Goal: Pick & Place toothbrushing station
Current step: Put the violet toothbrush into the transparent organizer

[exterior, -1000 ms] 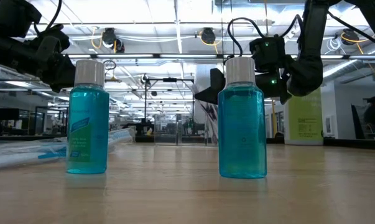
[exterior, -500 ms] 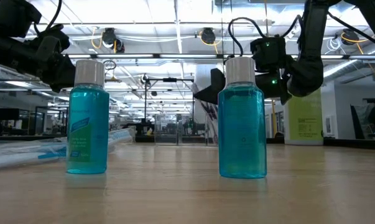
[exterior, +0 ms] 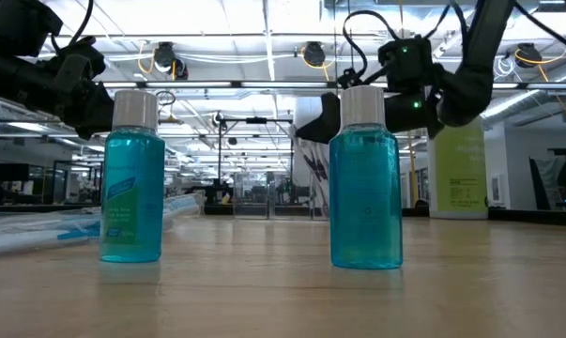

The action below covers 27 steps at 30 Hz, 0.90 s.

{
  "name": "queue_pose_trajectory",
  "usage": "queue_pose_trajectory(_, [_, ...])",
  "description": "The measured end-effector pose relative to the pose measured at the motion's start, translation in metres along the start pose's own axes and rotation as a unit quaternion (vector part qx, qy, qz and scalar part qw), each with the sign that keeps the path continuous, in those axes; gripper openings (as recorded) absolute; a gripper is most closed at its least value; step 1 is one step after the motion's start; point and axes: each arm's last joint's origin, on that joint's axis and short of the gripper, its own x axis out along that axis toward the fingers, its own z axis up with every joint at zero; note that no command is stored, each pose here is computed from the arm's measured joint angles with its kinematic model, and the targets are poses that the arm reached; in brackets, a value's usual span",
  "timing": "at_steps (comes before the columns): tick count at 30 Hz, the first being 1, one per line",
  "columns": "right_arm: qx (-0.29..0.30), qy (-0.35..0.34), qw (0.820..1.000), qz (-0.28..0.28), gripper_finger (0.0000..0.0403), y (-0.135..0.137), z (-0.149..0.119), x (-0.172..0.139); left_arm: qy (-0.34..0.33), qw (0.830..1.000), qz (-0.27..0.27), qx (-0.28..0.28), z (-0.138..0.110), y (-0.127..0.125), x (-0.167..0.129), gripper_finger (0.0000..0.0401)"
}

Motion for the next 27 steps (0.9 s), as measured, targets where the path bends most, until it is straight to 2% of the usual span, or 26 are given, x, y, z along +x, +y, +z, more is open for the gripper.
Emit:
queue_pose_trajectory(5, [-0.03,0.036,0.999,0.002,0.0132,0.0,0.018,0.0,0.0,1.0,0.0,0.0,0.0,0.0,0.0,0.0037])
queue_pose_trajectory(17, [-0.079,0.1,0.992,0.008,0.0221,0.003,0.047,0.017,0.0,1.0,-0.001,0.0,0.0,0.0,0.0,0.0037])
queue_pose_trajectory(21, [-0.077,0.094,0.993,0.006,0.0223,0.004,0.052,0.02,0.0,1.0,-0.001,0.0,0.0,0.0,0.0,0.0037])
queue_pose_trajectory(27, [-0.078,0.108,0.991,0.002,0.0193,0.001,0.054,0.022,0.0,1.0,-0.002,0.0,0.0,0.0,0.0,0.0037])
